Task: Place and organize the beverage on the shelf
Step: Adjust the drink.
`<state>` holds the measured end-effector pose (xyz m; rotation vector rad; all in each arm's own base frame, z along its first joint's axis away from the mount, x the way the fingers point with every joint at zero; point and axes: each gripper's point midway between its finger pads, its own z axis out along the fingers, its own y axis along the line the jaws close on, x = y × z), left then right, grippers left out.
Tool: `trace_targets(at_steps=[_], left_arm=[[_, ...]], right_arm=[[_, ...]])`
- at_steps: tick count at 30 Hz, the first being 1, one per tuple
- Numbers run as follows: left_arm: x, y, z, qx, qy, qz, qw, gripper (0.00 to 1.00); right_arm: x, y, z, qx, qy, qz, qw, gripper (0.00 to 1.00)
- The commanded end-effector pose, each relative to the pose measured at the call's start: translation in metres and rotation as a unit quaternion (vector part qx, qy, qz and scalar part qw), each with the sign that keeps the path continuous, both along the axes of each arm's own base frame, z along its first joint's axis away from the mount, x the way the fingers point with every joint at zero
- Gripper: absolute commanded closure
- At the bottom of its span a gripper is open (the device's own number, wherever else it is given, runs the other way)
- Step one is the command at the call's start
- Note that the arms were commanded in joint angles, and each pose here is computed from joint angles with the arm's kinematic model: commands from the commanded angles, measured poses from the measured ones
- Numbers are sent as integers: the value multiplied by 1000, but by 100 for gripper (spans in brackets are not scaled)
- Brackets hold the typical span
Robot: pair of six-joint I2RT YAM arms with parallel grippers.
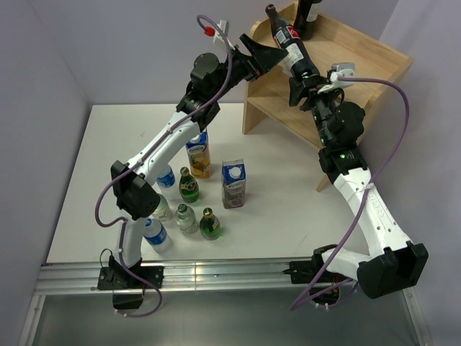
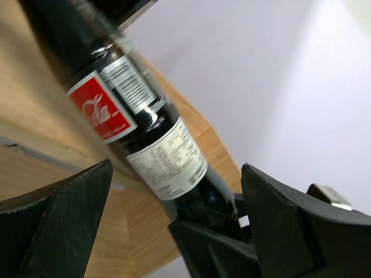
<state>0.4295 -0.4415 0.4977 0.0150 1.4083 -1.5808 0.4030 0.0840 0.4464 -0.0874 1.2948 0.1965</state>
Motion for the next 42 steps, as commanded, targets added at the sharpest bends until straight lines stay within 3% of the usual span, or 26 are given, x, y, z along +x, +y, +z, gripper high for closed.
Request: trace_targets(at_steps=[1, 26, 42], left_arm=[[-13, 2, 40, -41, -34, -17, 998, 1], [0, -24, 20, -63, -22, -38, 997, 1], [-1, -29, 17, -79, -31, -56, 995, 1]], right_arm=[[13, -17, -45, 1, 59, -32, 998, 100], [8, -4, -47, -31, 39, 6, 999, 100], [-9, 35, -51, -51, 4, 113, 992, 100]])
